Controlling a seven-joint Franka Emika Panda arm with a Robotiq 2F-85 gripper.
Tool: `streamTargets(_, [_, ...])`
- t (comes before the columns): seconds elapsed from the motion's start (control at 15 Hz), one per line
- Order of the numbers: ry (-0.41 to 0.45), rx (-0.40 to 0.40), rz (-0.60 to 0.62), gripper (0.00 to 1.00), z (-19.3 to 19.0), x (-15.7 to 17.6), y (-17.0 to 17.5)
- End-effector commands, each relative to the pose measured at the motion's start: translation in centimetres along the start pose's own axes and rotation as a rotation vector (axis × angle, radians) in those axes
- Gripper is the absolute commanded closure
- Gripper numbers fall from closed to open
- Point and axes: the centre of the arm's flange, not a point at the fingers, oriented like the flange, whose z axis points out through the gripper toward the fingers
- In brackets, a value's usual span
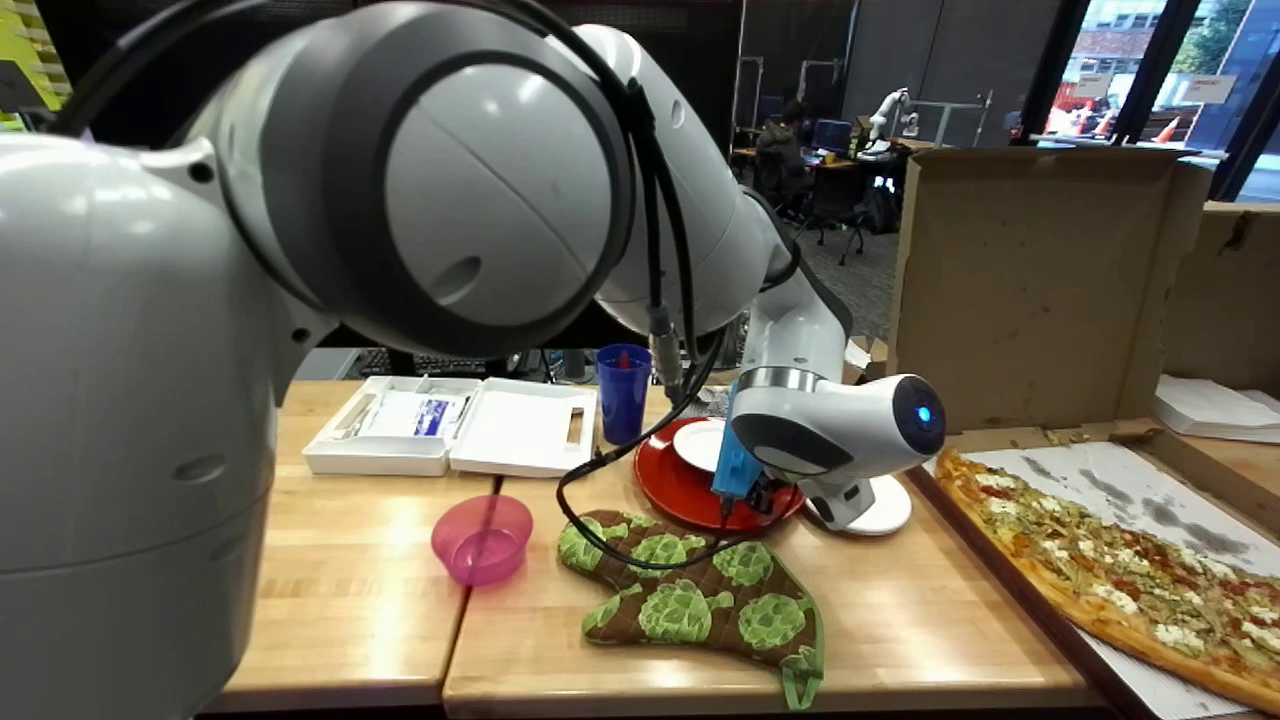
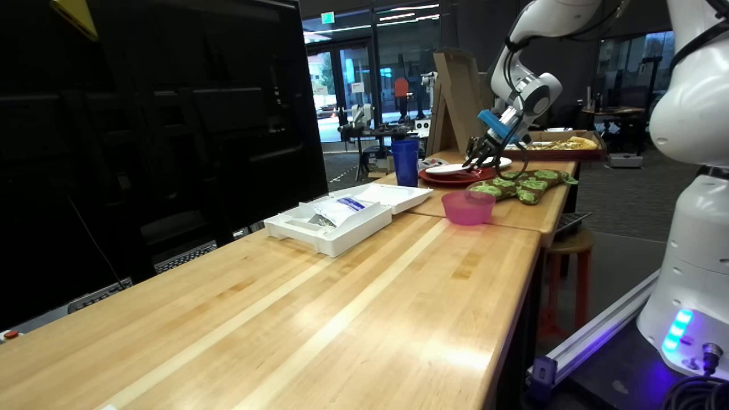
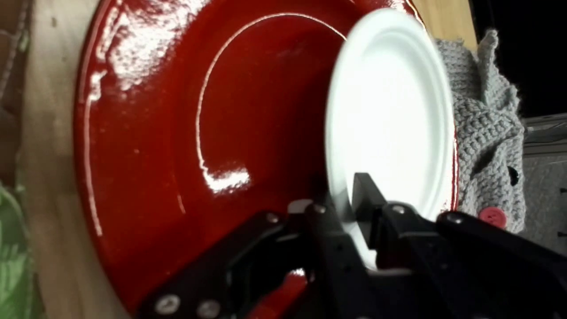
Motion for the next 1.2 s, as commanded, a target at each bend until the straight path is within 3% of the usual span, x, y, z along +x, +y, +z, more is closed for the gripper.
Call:
streamTargets(0.0, [-0.02, 0.031, -0.008, 1.0, -0.6, 0.6, -0.4])
streamTargets(0.33, [-0.024, 0.061, -0.012, 1.0, -1.2, 0.7, -0.9])
streamTargets(1.13, [0.083, 0.257, 0.115, 0.99, -5.4, 3.6, 0.9])
